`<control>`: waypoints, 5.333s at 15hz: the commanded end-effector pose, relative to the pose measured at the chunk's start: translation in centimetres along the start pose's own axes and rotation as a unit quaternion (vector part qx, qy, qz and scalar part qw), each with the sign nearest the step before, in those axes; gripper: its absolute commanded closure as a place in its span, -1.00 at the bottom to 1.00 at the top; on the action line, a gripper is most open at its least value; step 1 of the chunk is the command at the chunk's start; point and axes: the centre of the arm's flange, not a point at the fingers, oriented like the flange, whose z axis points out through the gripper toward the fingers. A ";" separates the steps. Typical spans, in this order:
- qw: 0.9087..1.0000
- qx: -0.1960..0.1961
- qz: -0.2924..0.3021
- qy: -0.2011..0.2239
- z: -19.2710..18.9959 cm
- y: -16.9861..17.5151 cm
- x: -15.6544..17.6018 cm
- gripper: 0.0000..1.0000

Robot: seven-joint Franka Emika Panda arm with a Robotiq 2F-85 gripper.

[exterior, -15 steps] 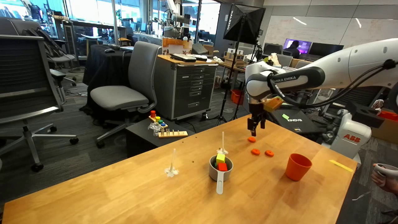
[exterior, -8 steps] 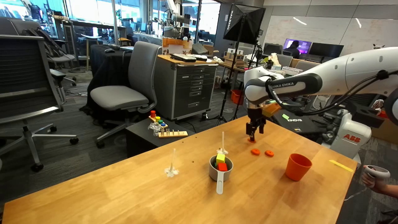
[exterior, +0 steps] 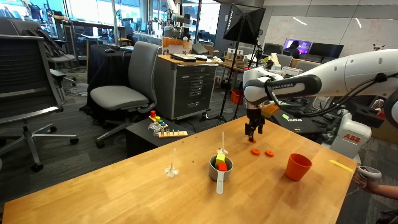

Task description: Pick up the yellow, green and orange objects and put them in the silver cup then pick up the other three orange objects and put them in the orange cup

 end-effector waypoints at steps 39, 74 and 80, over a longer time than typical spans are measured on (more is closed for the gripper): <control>0.988 0.091 -0.080 -0.095 2.1 -4.5 0.6 -1.00; 0.992 0.065 -0.086 -0.070 -7.6 -4.5 -6.8 0.65; 0.988 0.056 -0.108 -0.099 -8.8 -7.3 -8.6 0.65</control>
